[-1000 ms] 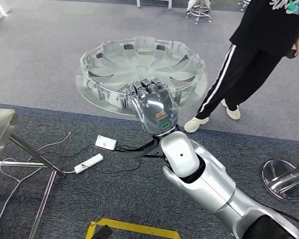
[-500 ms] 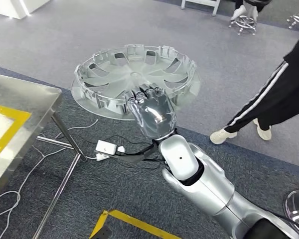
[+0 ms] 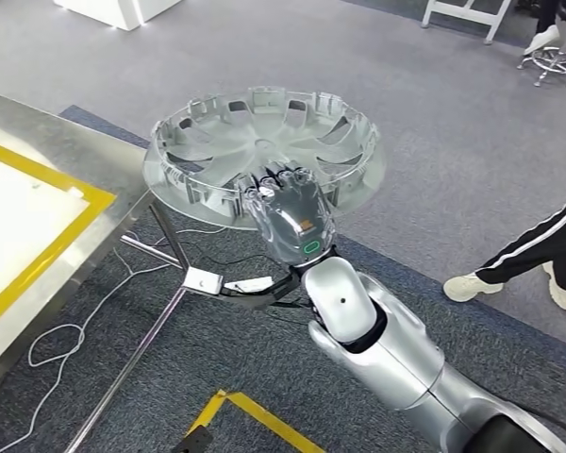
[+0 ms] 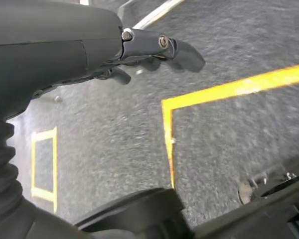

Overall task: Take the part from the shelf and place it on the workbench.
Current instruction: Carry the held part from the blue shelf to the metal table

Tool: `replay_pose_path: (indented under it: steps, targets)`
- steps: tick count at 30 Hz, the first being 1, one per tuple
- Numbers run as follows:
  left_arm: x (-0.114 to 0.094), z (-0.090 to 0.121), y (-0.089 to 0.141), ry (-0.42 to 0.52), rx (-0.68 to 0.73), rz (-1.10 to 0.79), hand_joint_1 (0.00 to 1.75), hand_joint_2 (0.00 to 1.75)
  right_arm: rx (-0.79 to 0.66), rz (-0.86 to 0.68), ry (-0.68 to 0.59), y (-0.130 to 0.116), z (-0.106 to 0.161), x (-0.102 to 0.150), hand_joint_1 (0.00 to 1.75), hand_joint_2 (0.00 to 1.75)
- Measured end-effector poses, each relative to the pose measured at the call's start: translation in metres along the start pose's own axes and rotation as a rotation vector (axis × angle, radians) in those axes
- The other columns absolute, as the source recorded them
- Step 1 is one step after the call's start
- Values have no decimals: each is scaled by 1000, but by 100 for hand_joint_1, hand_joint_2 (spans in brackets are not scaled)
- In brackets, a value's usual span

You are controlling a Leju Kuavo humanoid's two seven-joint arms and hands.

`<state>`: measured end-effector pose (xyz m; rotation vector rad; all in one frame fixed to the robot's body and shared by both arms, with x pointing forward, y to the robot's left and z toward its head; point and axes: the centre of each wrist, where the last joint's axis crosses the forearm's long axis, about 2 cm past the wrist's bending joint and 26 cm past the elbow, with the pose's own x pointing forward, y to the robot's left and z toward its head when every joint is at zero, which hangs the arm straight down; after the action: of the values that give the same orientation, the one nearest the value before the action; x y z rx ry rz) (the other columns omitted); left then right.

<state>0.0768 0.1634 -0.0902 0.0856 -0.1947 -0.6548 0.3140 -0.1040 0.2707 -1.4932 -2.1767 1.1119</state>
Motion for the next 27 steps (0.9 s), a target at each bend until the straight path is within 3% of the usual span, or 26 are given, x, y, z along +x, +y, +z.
replay_pose_path:
  steps: [27]
  targets:
    - [0, 0, -1, 7, -15, 3, 0, 175, 45, -19, -77, 19, 6, 4, 175, 175]
